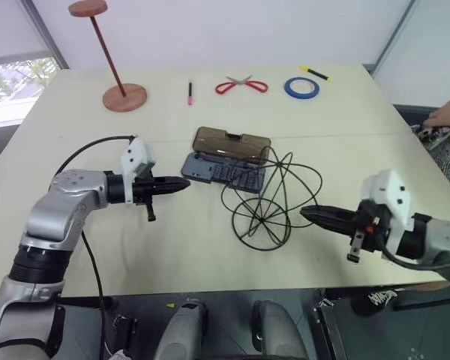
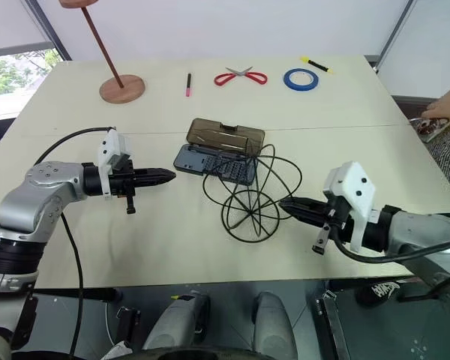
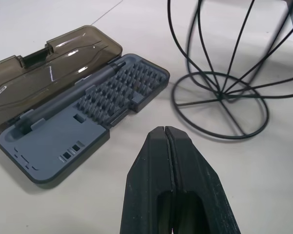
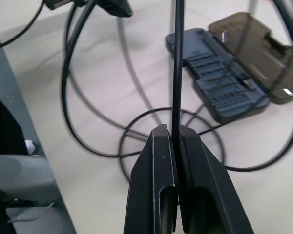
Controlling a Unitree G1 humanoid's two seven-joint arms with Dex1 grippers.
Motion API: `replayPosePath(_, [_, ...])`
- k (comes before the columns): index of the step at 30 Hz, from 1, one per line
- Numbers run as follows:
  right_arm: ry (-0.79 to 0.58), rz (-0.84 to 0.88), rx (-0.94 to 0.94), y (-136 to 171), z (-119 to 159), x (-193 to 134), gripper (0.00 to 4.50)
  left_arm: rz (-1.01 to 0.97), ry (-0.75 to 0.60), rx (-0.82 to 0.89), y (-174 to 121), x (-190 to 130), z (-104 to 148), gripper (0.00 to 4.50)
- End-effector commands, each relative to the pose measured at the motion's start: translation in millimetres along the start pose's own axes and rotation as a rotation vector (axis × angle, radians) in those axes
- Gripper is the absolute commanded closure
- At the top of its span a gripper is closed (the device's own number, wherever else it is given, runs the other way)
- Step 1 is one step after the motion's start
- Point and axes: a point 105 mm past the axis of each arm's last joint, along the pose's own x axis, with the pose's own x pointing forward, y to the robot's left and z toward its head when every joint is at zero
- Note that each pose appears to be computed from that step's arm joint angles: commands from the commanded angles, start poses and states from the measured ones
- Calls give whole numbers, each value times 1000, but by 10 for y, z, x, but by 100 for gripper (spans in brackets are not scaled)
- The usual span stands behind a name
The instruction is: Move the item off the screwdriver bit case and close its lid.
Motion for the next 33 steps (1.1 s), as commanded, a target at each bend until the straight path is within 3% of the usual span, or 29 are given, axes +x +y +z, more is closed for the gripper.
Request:
replayPosePath(1, [-35, -29, -48, -75, 163, -146, 444, 1, -15, 51, -5, -17, 101, 450])
replayPosePath(7, [-164, -315, -137, -717, 594, -491, 444, -6, -21, 58, 2, 49, 109, 450])
replayPosePath(11, [-184, -501, -169, -1103, 664, -562, 444, -6, -25, 61, 10, 69, 114, 450])
replayPosePath(19, [-274, -845, -155, -1717, 568, -624, 444, -3, -20, 67, 2, 86, 88, 450])
replayPosePath(24, [-372, -1171, -132, -2119, 441, -735, 444, 1, -14, 62, -24, 100, 39, 450])
replayPosePath(33, [-433, -1412, -196, -2398, 368, -776, 444, -7, -9, 53, -90, 134, 0, 450])
